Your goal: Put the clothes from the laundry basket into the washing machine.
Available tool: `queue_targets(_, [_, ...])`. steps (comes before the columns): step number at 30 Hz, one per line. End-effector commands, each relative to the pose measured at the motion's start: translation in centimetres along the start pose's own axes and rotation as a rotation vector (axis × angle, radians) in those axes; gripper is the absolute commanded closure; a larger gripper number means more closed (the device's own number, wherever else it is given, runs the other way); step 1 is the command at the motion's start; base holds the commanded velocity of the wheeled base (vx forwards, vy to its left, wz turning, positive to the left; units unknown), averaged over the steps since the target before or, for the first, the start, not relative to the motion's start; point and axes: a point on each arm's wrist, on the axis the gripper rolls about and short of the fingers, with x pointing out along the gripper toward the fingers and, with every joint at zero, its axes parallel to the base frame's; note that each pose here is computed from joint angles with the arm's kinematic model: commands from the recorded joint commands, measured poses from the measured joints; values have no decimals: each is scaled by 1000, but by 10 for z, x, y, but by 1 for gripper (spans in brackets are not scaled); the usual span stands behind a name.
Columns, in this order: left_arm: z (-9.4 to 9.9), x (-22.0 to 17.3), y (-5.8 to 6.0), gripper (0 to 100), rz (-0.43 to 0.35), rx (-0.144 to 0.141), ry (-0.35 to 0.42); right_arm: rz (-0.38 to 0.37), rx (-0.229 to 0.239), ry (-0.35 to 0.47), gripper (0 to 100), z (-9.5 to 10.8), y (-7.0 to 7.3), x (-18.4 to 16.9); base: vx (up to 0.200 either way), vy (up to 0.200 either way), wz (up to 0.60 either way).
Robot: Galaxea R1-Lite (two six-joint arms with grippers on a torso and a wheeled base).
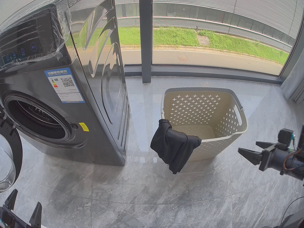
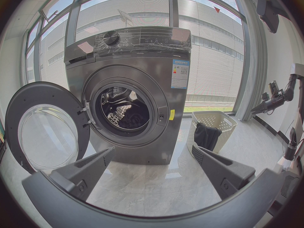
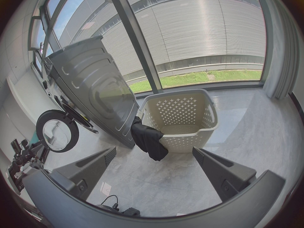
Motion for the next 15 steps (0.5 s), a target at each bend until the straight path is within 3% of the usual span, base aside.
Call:
queue_targets(1, [-5,0,0,0,-1,0,3,19,-25,139,0,-25,18,98,0,0,0])
queue_targets(6, [-5,0,0,0,0,-2,3,37,-38,154,0,-27,27,113,0,0,0])
queue_targets(9, [-5,0,0,0,0,-2,3,-21,-75,158,0,-31,27,131,0,0,0])
queue_targets(15, [-5,0,0,0,-1,-2,3,-16,-76,137,0,-25,30,140,0,0,0])
